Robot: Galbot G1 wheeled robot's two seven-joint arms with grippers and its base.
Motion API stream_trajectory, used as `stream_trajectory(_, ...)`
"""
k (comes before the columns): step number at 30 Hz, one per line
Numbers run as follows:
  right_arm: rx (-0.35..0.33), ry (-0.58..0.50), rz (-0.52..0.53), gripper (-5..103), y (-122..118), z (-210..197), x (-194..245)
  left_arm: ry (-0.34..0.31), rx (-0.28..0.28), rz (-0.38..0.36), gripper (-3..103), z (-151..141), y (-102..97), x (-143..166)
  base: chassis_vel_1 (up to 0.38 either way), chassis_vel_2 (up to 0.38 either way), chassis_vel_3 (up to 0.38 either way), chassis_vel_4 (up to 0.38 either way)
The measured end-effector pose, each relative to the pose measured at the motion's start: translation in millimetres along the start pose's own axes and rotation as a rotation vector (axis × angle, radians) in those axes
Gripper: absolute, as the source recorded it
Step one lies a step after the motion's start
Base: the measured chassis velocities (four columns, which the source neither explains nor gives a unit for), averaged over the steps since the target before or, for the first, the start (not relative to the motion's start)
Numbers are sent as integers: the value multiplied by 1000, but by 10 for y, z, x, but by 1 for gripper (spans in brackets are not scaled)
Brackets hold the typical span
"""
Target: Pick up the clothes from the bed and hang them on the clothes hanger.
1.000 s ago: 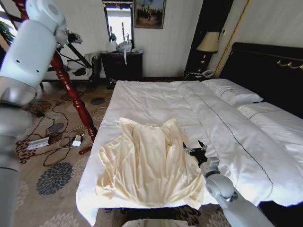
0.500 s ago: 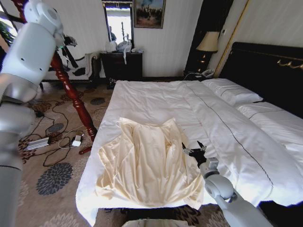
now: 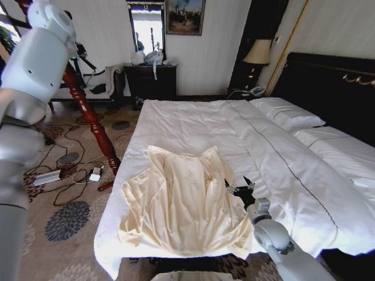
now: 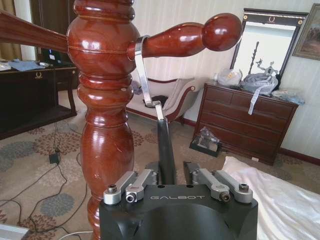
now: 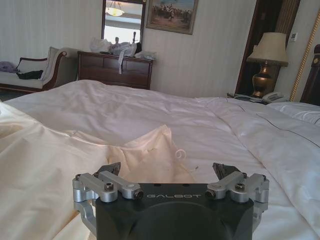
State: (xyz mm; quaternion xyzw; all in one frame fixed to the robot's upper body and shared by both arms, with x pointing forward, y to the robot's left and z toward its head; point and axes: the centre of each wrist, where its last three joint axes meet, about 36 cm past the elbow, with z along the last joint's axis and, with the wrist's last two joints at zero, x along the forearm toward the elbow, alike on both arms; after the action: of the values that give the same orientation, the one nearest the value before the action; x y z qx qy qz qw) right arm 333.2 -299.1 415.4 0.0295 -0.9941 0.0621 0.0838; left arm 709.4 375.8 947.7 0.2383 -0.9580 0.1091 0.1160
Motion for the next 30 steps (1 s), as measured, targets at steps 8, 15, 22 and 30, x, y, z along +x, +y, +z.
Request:
stream_trajectory(8,1,3,-3,100,7,7,19,-10,-8,2,14,-12,-8,26,0,0,0,0)
stream_trajectory(15,2,0,-4,100,11,-1,23,-74,-29,36,14,-67,-39,153,0,0,0,0)
stream_trajectory(22,0,-2,-4,100,18,-6,18,-141,-68,106,14,-92,-112,440,0,0,0,0)
stream_trajectory(30,-5,1,-2,100,31,6,16,-206,-105,225,14,-18,-130,657,0,0,0,0)
